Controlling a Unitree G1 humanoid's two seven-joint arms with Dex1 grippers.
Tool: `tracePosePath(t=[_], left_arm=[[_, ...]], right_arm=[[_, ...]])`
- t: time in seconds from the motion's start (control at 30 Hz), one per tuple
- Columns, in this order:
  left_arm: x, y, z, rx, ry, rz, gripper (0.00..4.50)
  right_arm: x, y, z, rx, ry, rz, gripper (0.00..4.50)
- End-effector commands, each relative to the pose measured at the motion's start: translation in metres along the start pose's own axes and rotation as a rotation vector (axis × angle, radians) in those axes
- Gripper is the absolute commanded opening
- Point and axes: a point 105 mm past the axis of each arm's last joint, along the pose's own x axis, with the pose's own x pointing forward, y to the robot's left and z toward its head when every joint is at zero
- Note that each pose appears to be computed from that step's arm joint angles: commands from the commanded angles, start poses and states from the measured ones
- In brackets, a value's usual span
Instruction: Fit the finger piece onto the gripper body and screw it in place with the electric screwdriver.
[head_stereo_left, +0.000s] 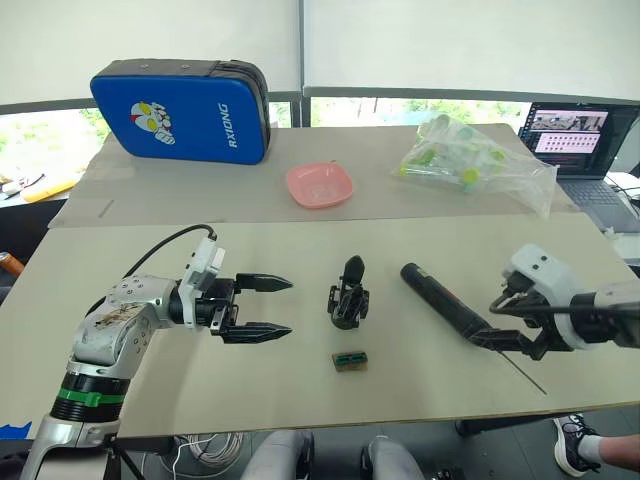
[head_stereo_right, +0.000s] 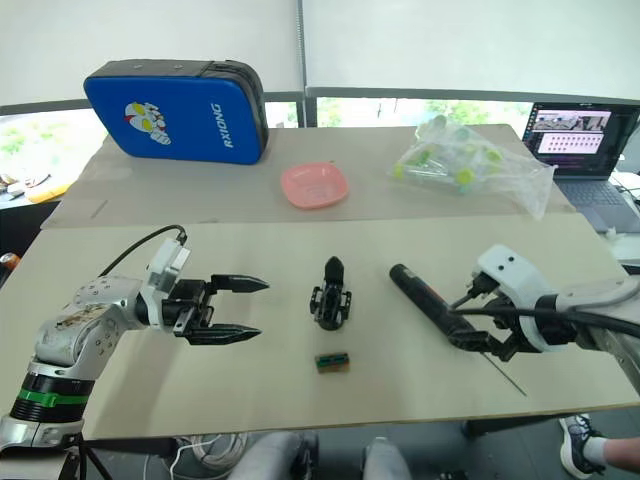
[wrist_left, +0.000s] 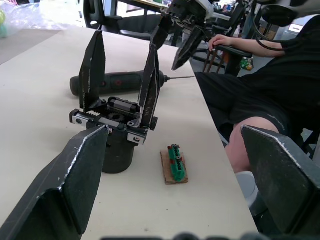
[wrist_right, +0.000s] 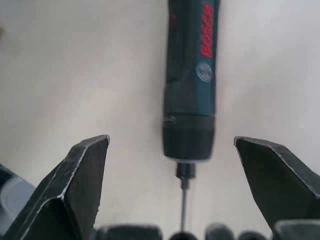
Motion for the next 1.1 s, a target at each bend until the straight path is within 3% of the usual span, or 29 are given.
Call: tracePosePath(t=[0.03,0.23,0.47,1.1], left_arm=[[0.002,0.001,0.008,0.035,0.005,-0.026,4.5],[0.005,0.002,0.012,0.045,-0.01,-0.033,4.5],[0.007,-0.007,0.01,0.054,-0.02,-0.045,4.5],[0.014,-0.011,0.017,0.101,-0.022,-0.053,4.5]], right_arm=[[0.001,-0.008,0.009,-0.008,0.052,-0.013,4.44],[0.011,-0.012,0.031,-0.012,0.108,0.026,4.44],[0.026,-0.003,0.028,-0.057,0.206,0.083,4.44],[0.06,-0.018,0.019,-0.051,0.289,0.071,4.44]])
